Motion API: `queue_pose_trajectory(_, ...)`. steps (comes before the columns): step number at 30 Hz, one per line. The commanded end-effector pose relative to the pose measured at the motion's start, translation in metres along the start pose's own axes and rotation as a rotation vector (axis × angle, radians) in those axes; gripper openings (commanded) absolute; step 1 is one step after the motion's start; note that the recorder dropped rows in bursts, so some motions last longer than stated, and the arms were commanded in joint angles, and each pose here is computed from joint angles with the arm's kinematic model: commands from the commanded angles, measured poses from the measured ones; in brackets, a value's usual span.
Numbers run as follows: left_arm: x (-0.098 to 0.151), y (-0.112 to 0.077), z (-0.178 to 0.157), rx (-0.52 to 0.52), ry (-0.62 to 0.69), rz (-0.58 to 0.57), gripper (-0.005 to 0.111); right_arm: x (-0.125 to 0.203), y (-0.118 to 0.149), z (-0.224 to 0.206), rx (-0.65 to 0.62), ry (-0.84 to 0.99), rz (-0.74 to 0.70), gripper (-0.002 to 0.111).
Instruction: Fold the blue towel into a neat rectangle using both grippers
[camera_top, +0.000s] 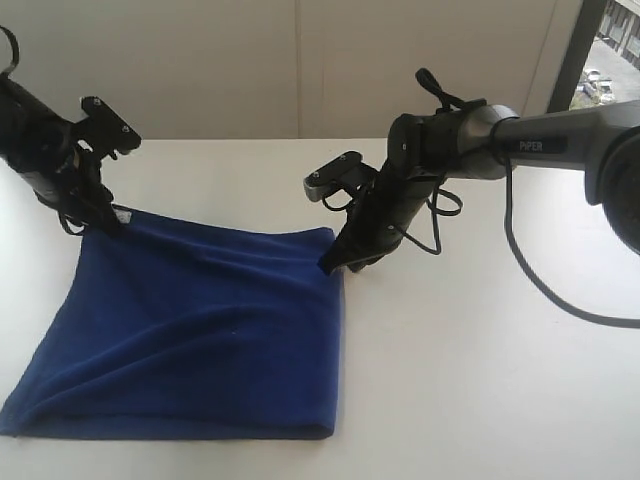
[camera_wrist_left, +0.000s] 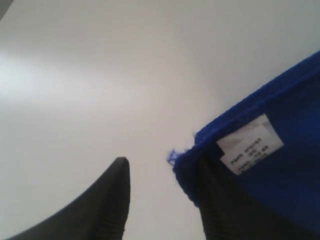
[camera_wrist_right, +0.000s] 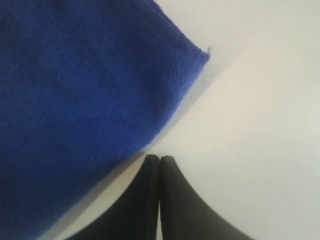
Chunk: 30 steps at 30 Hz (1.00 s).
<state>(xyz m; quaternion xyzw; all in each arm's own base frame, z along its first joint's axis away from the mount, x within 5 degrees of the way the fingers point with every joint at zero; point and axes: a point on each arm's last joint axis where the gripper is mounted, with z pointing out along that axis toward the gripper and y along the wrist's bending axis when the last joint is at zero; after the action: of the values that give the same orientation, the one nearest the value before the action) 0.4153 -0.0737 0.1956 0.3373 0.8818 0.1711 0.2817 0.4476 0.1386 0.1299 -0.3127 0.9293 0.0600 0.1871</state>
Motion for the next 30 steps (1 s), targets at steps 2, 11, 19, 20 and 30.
queue_pose_trajectory(2, -0.002, 0.010, -0.020, -0.026, 0.003, -0.025, 0.048, 0.002, -0.002, -0.001, 0.001, 0.020, -0.021, 0.000)
queue_pose_trajectory(11, 0.002, -0.010, 0.022, 0.022, 0.005, 0.017, 0.048, 0.002, -0.002, -0.001, -0.001, 0.023, -0.025, 0.000)
queue_pose_trajectory(19, 0.010, -0.017, 0.042, 0.029, 0.045, 0.067, 0.048, 0.002, -0.002, -0.001, 0.000, 0.021, -0.027, 0.000)
queue_pose_trajectory(20, 0.012, -0.015, 0.043, 0.027, 0.049, 0.056, 0.048, 0.002, -0.002, -0.001, 0.000, 0.021, -0.027, 0.000)
queue_pose_trajectory(30, 0.014, 0.007, 0.014, -0.022, 0.086, -0.039, 0.048, -0.005, -0.005, -0.008, 0.042, -0.035, -0.046, 0.000)
